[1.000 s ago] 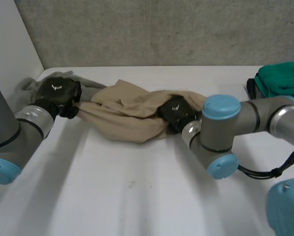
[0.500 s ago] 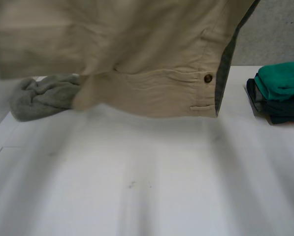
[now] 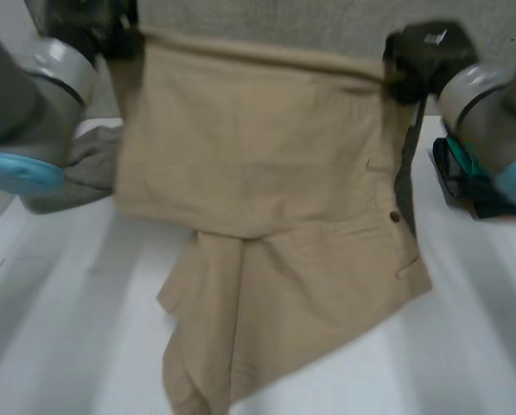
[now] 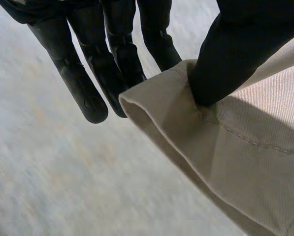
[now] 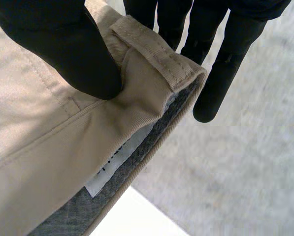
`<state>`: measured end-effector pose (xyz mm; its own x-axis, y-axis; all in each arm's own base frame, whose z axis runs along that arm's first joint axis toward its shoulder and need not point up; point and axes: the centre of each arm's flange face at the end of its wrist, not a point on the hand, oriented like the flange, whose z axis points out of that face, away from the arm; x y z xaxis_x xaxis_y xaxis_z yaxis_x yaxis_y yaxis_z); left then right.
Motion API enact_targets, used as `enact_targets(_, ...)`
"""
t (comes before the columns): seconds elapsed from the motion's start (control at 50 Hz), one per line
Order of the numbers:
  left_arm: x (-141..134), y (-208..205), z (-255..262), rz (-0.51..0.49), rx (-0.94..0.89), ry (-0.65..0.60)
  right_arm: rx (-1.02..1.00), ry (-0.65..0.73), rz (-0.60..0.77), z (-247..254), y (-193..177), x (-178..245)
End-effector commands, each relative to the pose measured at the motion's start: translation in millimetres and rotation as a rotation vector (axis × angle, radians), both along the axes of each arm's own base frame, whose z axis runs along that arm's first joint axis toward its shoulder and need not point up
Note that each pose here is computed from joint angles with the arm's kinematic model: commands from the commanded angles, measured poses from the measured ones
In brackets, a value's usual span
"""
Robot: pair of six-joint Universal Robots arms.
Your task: Fold the laundry.
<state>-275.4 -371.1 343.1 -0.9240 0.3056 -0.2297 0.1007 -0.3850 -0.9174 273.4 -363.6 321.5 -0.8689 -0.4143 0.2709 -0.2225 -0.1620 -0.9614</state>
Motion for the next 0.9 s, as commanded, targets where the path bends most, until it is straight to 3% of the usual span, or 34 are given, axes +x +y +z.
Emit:
enact_targets(0.02,-25,-57,-100,-0.009,0.027,-0.110,-0.045,-0.010,-0.033,-84,-46,24)
enact_targets(0.12,-28,-85,-122,0.019,-0.041,-0.112,-0.211,-0.077,-0.021,-109,-69,41)
enact_targets(0.24,-31,-97,-104,0.030,-0.156,-0.069,-0.248,-0.078,-0.028,-116,-83,48)
enact_targets(0.4,-48,-73,-85,-0.010,-0.172,-0.055,-0.219,-0.060,-0.041,-69,-69,35)
enact_targets(0.56,-36,-1,-47,0.052,-0.077,-0.047,-0.090,0.111,0.001,-39,-22,-11)
enact_targets(0.62,-33,46,-45,0.036,0.024,-0.083,-0.022,0.215,0.049,-47,2,-28)
enact_targets(0.78,-37,184,-97,-0.174,0.419,-0.309,0.265,0.396,0.126,-92,45,-71)
enact_targets(0.9,-29,242,-138,-0.268,0.658,-0.428,0.454,0.514,0.249,-125,75,-91)
